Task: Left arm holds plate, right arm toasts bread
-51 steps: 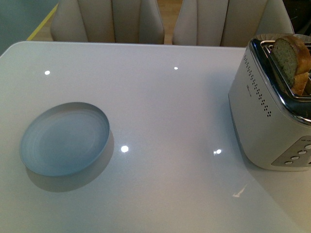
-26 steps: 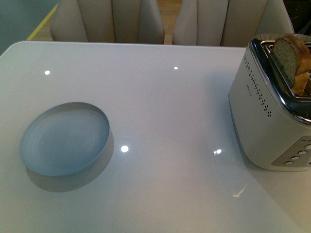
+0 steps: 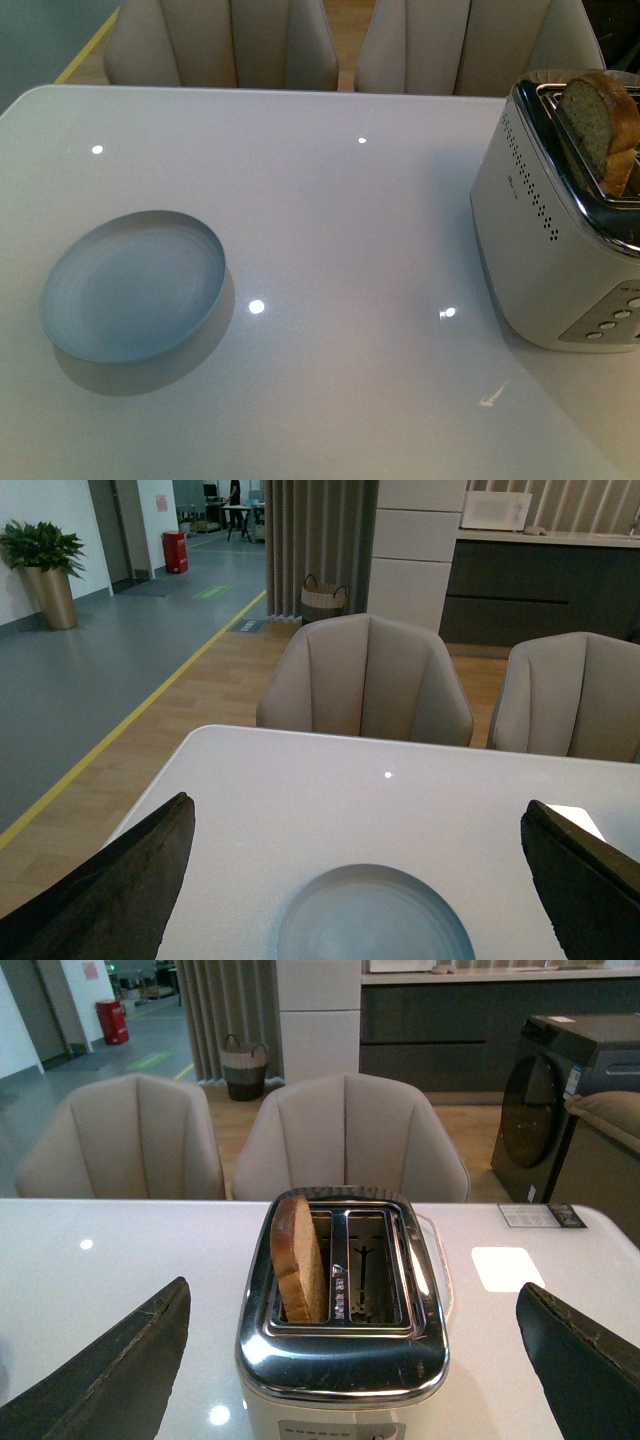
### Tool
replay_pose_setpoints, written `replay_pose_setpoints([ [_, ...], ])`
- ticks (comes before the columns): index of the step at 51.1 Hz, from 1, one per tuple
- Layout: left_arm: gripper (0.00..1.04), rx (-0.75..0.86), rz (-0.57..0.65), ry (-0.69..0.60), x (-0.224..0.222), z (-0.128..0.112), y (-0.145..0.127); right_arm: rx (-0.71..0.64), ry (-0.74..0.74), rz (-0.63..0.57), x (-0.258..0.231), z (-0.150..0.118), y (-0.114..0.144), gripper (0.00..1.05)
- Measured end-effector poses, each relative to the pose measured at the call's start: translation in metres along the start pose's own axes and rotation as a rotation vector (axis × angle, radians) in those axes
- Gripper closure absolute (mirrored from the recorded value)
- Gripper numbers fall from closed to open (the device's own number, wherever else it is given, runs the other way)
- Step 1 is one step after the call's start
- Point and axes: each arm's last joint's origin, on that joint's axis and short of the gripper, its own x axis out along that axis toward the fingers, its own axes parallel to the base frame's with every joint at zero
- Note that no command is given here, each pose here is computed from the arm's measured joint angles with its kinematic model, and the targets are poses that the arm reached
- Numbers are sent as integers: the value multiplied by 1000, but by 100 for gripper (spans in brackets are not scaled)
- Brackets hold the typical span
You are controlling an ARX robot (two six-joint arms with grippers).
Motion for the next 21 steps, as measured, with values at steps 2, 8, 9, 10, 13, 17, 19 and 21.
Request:
replay_pose_setpoints([
  [2,7,0,0,0,0,0,0,0,0,0,0,0,0,9],
  [8,7,0,0,0,0,0,0,0,0,0,0,0,0,9],
  [9,7,0,0,0,0,0,0,0,0,0,0,0,0,9],
  [10,7,0,0,0,0,0,0,0,0,0,0,0,0,9],
  [13,7,0,0,0,0,0,0,0,0,0,0,0,0,9],
  [17,7,0,0,0,0,0,0,0,0,0,0,0,0,9],
  [19,7,0,0,0,0,0,0,0,0,0,0,0,0,9],
  [21,7,0,0,0,0,0,0,0,0,0,0,0,0,9],
])
